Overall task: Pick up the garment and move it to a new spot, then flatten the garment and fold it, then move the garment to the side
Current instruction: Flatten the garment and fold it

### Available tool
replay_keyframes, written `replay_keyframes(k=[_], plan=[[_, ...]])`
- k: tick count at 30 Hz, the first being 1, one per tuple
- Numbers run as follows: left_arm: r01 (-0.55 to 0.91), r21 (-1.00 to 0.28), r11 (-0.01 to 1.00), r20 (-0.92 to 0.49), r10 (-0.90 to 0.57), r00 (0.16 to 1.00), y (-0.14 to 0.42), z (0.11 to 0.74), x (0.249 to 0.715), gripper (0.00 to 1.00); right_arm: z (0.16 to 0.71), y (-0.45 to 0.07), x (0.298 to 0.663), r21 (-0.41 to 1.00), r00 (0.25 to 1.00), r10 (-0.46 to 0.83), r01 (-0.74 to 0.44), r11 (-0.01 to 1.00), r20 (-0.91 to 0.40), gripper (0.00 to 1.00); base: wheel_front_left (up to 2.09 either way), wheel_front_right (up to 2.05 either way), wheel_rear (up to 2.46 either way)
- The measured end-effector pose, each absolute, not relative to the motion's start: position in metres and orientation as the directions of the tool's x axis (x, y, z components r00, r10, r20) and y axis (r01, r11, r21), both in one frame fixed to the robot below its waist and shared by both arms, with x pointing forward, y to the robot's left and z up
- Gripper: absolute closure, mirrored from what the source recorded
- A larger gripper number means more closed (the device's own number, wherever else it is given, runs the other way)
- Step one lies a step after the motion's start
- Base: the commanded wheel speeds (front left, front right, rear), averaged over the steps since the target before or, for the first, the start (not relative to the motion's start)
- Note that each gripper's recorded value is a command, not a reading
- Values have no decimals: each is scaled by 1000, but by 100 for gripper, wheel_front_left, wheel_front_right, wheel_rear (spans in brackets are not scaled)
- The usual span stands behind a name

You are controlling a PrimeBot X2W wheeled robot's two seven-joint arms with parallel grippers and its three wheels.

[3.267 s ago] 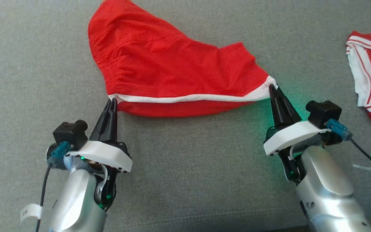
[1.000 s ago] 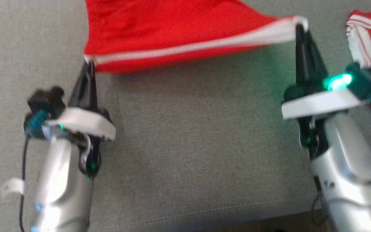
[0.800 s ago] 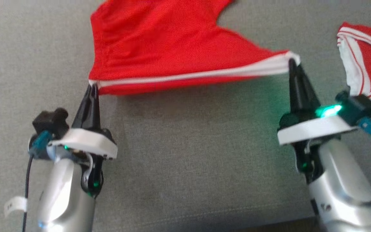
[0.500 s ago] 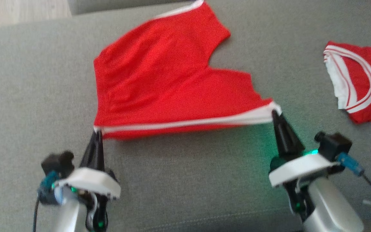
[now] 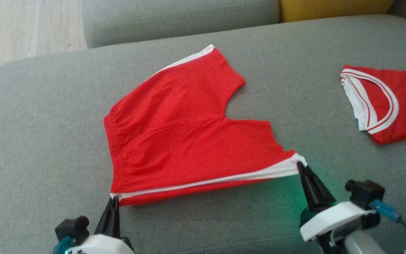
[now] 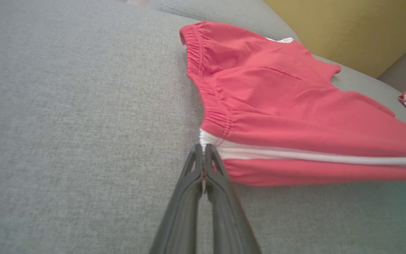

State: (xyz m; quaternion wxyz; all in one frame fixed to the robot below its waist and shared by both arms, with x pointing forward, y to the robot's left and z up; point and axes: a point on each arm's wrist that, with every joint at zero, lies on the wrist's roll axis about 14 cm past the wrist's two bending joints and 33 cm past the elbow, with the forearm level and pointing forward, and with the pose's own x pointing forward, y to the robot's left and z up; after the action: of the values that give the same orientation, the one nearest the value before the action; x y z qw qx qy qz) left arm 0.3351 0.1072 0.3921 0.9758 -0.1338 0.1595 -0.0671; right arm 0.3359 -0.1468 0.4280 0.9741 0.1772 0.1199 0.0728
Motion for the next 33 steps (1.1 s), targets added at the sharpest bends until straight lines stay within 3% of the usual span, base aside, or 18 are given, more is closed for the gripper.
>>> replay_keyframes(k=[6, 15, 23, 33], plan=[[95, -284, 954, -241, -167, 956, 108, 406, 358, 100, 447, -144, 370, 342, 968, 200, -138, 929, -152, 100, 0, 0, 0], [167, -266, 949, -53, -187, 981, 98, 458, 445, 100, 493, -124, 483, 196, 960, 280, -269, 943, -27, 100, 0, 0, 0], [152, -249, 956, -36, -166, 985, 102, 459, 496, 100, 475, -103, 561, 87, 942, 328, -321, 943, -67, 100, 0, 0, 0], [58, -242, 969, -99, -84, 992, 123, 431, 527, 100, 443, -84, 623, 42, 932, 340, -338, 940, -128, 100, 0, 0, 0]])
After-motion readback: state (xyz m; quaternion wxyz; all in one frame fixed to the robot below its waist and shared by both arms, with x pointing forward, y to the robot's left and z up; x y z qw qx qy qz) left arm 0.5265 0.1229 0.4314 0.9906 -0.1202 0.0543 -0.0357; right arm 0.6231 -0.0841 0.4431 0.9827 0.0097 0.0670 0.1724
